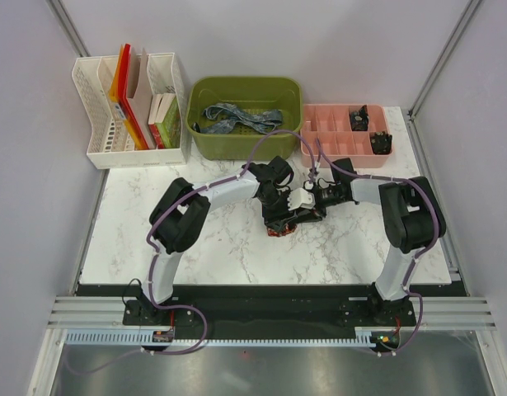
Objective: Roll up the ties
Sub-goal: Roll the tie at the center of the board.
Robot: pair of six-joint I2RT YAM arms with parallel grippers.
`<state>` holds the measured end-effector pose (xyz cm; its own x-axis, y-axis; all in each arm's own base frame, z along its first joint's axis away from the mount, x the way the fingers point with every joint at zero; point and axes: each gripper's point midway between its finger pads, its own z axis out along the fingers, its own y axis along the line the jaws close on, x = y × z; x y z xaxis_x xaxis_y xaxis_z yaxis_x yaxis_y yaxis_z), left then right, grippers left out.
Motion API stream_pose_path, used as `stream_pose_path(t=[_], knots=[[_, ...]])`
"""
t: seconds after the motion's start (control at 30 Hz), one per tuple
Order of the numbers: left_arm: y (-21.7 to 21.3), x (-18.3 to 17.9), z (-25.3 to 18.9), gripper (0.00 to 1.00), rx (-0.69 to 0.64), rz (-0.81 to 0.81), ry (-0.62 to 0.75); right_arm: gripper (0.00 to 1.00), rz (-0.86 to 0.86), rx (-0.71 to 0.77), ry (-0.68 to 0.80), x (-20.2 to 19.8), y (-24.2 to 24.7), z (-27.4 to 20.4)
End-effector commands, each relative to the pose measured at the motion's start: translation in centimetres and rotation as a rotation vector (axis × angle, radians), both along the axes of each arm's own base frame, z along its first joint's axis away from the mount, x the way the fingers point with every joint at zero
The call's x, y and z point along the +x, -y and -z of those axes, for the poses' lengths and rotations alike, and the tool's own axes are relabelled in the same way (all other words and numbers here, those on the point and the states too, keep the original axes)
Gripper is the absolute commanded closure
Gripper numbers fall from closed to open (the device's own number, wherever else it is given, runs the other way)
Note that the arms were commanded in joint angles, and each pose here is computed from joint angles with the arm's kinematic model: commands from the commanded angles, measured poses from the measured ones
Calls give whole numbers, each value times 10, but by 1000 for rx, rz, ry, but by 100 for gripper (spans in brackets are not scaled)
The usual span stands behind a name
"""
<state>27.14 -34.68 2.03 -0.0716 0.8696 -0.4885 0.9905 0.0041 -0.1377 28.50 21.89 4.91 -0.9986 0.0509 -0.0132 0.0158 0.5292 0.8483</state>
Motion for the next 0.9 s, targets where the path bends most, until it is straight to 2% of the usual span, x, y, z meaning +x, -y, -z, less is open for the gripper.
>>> stream_pose_path(t=[0.0,0.2,0.37,0.47,0.5,0.57,0.6,0.7,0.8,0.87], knots=[[-46,-21,63,68,230,20,-79,46,-11,52,42,0,-5,-18],[-40,-16,58,67,209,17,-71,41,-20,38,32,-3,-16,-8],[-35,-15,53,66,189,17,-73,46,-1,19,12,1,-17,11],[-33,-15,51,66,179,21,-70,57,7,16,9,4,-18,15],[-33,-14,50,65,176,17,-72,67,7,12,5,3,-17,17],[-31,-13,47,64,163,20,-67,77,18,-4,3,3,-14,21],[-31,-13,46,63,160,19,-68,88,18,-8,1,2,-13,23],[-28,-10,39,61,136,16,-61,100,32,-36,-15,2,-8,32],[-24,-7,28,56,101,14,-51,100,31,-74,-13,2,-3,39],[-20,-6,16,48,59,16,-35,100,32,-101,-11,2,1,44]])
